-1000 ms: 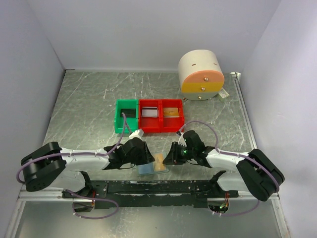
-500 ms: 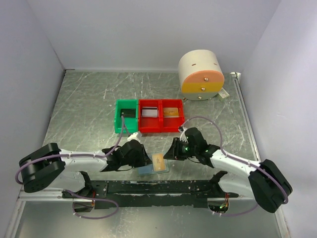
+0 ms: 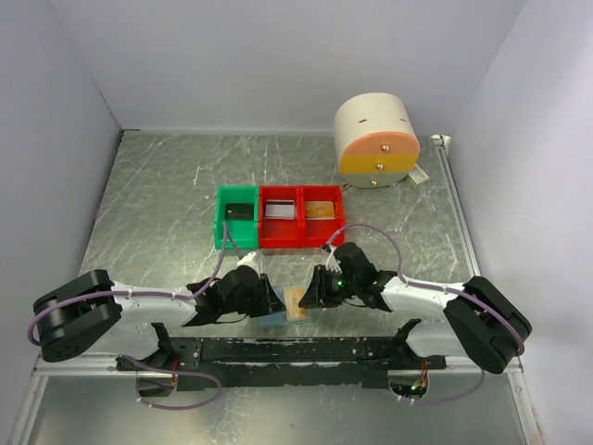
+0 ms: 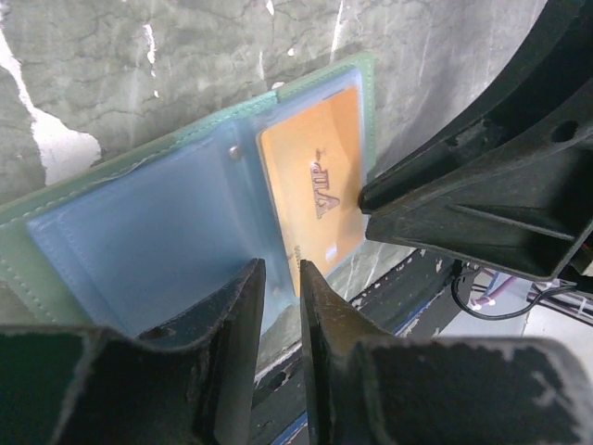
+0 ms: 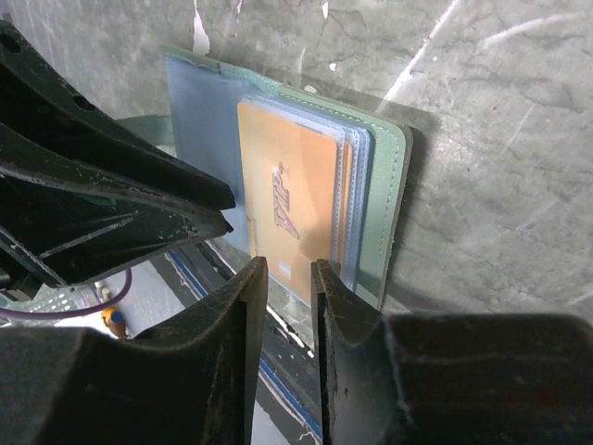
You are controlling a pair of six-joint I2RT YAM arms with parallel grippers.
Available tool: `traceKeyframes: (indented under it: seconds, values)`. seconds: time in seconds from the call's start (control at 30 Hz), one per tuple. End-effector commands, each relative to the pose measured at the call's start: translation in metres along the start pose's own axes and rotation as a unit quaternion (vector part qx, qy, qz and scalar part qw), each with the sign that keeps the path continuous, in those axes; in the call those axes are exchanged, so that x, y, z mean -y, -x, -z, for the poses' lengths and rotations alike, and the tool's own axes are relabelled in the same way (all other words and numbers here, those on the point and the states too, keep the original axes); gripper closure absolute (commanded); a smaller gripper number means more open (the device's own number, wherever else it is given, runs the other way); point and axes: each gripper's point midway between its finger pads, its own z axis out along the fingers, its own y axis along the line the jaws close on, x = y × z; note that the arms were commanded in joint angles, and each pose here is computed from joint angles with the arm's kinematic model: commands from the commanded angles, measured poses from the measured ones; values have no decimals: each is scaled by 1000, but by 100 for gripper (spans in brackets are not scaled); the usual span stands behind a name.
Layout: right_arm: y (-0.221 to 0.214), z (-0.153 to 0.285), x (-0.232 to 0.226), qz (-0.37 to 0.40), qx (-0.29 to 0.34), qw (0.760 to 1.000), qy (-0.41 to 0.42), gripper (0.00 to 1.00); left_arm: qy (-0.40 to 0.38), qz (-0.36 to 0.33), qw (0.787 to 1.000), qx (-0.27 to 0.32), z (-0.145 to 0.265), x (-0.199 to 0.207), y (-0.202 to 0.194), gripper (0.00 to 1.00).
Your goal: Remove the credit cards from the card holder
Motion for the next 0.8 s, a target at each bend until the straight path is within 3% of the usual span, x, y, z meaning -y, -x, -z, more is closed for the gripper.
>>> traceKeyframes:
  seconds: [0.0, 0.5, 0.67, 0.77]
  values:
    - [3, -4, 0, 2, 9, 1000, -2, 74, -32, -4, 999, -7, -2, 15, -2, 67]
    - [-9, -8, 9, -9, -8, 1000, -4, 73, -37, 5, 999, 2, -9, 16, 1, 74]
    - [-10, -9, 10, -10, -8, 1000, -5, 73, 9, 6, 1000, 4, -12, 3, 3, 77]
    - [-10, -9, 11, -9, -8, 1000, -7, 73, 27, 7, 1000, 6, -10, -1, 4, 73]
